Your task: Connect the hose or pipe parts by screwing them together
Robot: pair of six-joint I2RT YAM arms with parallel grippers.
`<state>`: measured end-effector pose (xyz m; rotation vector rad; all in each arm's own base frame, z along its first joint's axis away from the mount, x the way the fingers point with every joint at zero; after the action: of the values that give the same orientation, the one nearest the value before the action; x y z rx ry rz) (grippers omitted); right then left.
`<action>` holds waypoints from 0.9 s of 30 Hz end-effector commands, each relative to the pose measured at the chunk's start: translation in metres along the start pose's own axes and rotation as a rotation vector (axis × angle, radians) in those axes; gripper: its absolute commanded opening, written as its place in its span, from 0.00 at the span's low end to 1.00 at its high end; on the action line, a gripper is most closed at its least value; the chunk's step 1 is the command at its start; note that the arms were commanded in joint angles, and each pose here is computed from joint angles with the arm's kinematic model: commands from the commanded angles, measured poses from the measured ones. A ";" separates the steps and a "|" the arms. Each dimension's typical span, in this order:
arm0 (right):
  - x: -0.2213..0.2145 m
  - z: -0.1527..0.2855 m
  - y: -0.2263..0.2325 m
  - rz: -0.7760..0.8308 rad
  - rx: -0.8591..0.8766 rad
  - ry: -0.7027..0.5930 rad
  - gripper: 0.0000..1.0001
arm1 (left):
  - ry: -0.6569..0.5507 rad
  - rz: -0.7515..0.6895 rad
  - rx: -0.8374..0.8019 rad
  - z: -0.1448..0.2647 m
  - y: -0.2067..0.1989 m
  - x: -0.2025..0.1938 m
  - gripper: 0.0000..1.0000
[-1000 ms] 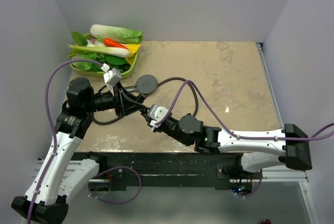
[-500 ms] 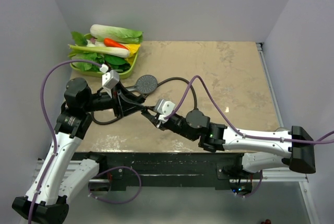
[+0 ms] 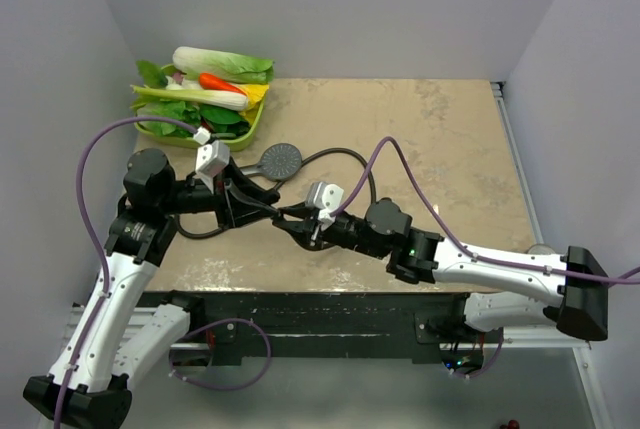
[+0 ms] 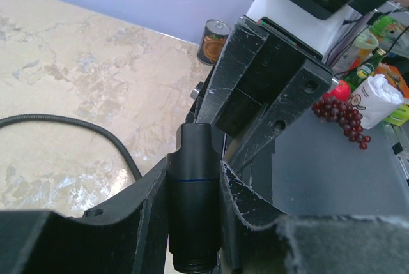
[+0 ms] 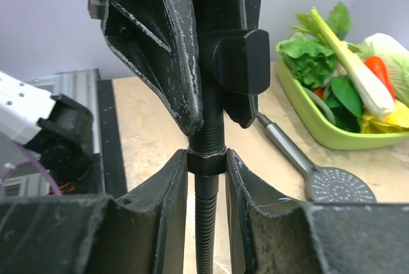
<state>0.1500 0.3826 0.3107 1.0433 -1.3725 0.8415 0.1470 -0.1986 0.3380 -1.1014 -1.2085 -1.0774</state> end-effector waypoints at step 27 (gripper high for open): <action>0.109 0.020 0.003 -0.186 0.336 -0.357 0.00 | 0.044 0.053 -0.328 0.009 -0.052 -0.019 0.00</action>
<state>0.1379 0.3746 0.3122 1.4156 -1.0779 0.8557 0.1288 -0.1991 0.3344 -1.1723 -1.1613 -1.2709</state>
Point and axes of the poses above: each gripper's point midway between its finger pads, its own z axis back along the fingers, its own y axis along the line the jaws close on, x = y × z, the point moved 1 cm from there along z, back along the fingers, and after that the axes turned 12 degrees about -z, right-handed, at the moved point
